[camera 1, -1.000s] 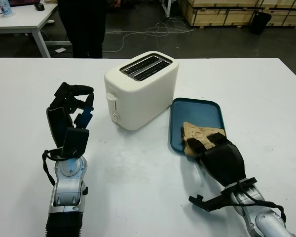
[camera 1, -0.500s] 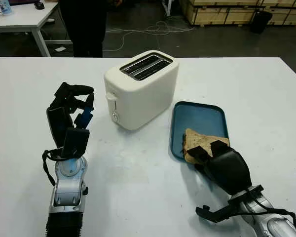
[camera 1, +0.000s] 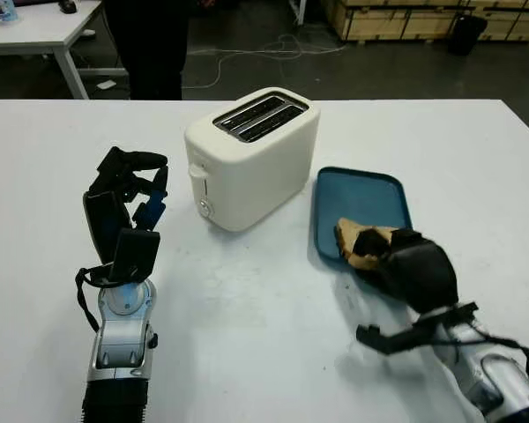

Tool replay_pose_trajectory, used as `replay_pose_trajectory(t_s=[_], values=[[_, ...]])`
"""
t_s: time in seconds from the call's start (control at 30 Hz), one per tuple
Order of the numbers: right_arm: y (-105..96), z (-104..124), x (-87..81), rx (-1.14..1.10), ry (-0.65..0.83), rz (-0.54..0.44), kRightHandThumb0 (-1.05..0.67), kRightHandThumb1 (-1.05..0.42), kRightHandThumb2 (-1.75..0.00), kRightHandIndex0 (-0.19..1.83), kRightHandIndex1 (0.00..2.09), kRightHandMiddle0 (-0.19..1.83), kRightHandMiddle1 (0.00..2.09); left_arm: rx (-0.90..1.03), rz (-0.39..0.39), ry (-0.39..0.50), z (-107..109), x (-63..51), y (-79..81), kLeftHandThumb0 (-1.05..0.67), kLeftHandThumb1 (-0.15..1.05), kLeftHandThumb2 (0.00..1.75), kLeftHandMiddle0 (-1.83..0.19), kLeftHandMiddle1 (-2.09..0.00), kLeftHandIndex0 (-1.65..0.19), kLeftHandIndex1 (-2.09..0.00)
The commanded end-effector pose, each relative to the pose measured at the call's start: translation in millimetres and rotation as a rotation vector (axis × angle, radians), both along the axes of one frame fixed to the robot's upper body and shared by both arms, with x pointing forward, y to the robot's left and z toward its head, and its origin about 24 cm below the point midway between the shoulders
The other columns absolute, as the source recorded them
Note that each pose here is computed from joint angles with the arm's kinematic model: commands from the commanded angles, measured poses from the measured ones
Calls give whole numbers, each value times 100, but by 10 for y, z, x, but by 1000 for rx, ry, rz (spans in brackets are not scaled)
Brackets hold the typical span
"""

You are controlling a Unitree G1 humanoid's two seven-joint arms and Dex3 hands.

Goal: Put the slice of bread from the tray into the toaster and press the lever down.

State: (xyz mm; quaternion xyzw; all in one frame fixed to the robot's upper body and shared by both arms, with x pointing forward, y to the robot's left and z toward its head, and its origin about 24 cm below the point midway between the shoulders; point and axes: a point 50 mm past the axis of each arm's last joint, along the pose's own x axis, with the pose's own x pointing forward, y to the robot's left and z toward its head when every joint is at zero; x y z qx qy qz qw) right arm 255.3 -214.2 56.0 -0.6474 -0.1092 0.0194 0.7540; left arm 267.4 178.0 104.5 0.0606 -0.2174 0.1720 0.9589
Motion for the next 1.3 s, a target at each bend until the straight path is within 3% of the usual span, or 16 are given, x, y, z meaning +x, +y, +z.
replay_pose_trajectory(t_s=[0.0, 0.2, 0.37, 0.77, 0.9, 1.0, 1.13, 1.27], values=[[-23, 97, 87, 51, -21, -1, -44, -92, -15, 84, 175, 56, 170, -3, 0, -13, 12, -11, -11, -46, 92, 26, -68, -162, -64, -121], [-48, 278, 220, 187, 3, -7, -46, -92, -15, 85, 175, 68, 151, 3, 3, -14, 11, -9, -14, -46, 92, 26, -69, -163, -64, -121], [-47, 418, 284, 336, 83, 34, -45, -92, -14, 83, 175, 70, 149, 2, 2, -14, 10, -9, -14, -47, 92, 26, -69, -163, -63, -121], [-39, 599, 352, 431, 253, 125, -47, -92, -24, 82, 175, 60, 173, 3, 5, -16, 31, -4, -20, -47, 92, 26, -67, -162, -62, -120], [-37, 722, 412, 391, 187, 156, -48, -92, -44, 87, 175, 61, 174, 7, 9, -18, 37, -1, -25, -47, 92, 26, -68, -162, -63, -121], [-52, 959, 527, 320, 80, 185, -48, -92, -55, 86, 175, 58, 174, -4, 7, -19, 37, 1, -28, -46, 92, 25, -68, -162, -62, -121], [-83, 1308, 711, 263, -64, 183, -50, -92, -57, 80, 175, 50, 173, 3, 10, -19, 35, -3, -29, -47, 92, 25, -68, -162, -63, -121], [-45, 1733, 927, 215, -232, 257, -35, -92, -44, 75, 175, 47, 172, 6, 15, -18, 32, -7, -26, -47, 92, 26, -68, -162, -63, -122]])
